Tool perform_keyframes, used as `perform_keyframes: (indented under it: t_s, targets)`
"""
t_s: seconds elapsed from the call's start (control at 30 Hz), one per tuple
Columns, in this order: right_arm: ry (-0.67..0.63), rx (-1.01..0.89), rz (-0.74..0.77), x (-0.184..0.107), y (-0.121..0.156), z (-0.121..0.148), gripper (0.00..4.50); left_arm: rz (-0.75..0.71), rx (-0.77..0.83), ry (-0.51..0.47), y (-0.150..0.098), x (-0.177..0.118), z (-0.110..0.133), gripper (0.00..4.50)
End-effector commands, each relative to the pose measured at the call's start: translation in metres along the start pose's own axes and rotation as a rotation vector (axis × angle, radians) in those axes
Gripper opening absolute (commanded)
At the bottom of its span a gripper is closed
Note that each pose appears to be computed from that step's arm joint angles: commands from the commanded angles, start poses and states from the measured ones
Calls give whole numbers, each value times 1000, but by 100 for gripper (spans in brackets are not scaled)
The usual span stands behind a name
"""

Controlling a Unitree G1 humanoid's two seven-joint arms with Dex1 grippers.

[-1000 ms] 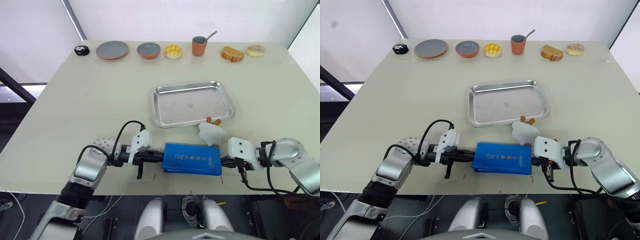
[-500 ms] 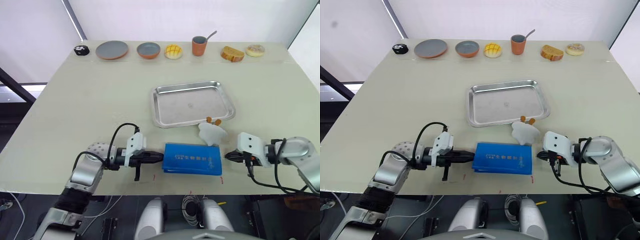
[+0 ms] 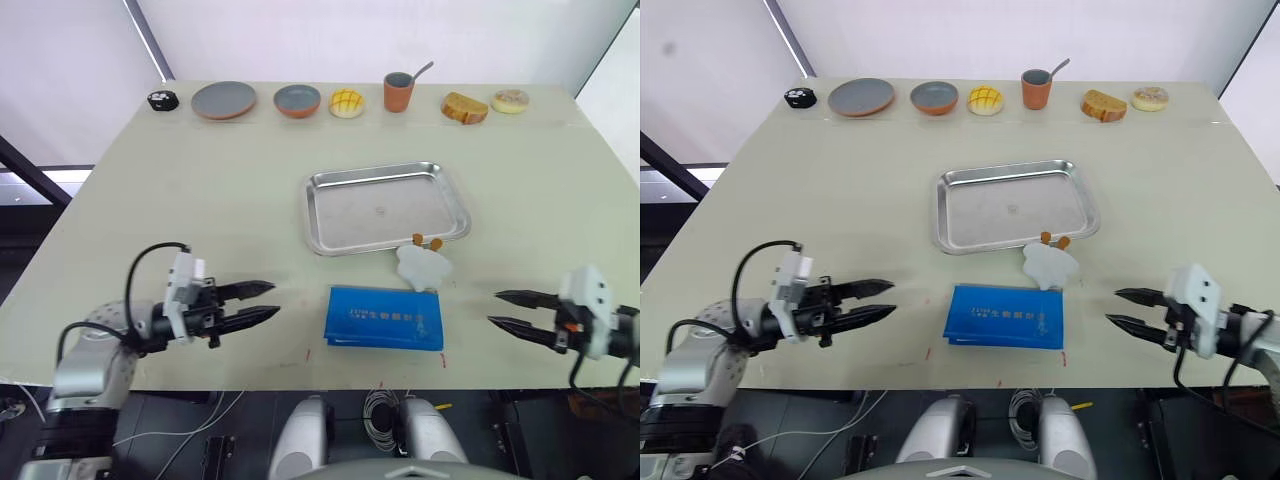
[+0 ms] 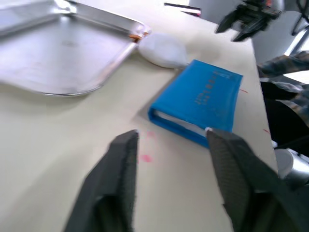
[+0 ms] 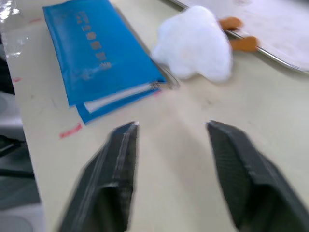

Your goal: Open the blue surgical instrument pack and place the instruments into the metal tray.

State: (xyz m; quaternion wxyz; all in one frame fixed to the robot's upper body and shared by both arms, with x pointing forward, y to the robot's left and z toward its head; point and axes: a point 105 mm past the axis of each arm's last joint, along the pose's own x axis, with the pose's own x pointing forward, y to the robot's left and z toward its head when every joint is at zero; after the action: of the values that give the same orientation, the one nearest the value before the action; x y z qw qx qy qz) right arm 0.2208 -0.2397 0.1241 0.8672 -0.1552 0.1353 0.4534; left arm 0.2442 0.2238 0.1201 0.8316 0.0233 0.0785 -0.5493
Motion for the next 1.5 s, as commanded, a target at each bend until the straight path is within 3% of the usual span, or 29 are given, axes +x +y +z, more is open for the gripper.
perform_keyframes:
  t_s: [0.03, 0.1, 0.23, 0.4, 0.57, 0.83, 0.97, 1.2, 1.37, 1.5]
  targets:
    - [10, -44, -64, -29, -12, 5, 357, 50, -3, -10, 4, -20, 7, 372]
    - [30, -44, -76, -37, -15, 3, 445, 68, -12, -5, 5, -25, 7, 449]
    - [19, -62, -81, -33, -20, 13, 445, 72, -3, 9, 5, -25, 10, 449]
    - [-86, -93, -114, 11, -24, 54, 445, 104, 70, -76, 2, -6, 28, 449]
    - [-43, -68, -100, 54, -28, 67, 445, 30, 86, -177, -9, 9, 48, 449]
    - [27, -52, 27, 104, -22, 73, 445, -90, 97, -141, -18, 12, 59, 449]
    - [35, -58, 40, 111, -24, 73, 445, -95, 99, -137, -22, 13, 59, 449]
    - [-114, -140, 321, 98, 27, 91, 445, -134, 103, -89, -33, 16, 53, 449]
    - [-104, -297, 431, 86, 59, 70, 445, -187, 126, -55, -36, 17, 45, 449]
    - [-61, -361, 405, 85, 62, 50, 445, -212, 145, -51, -36, 16, 41, 449]
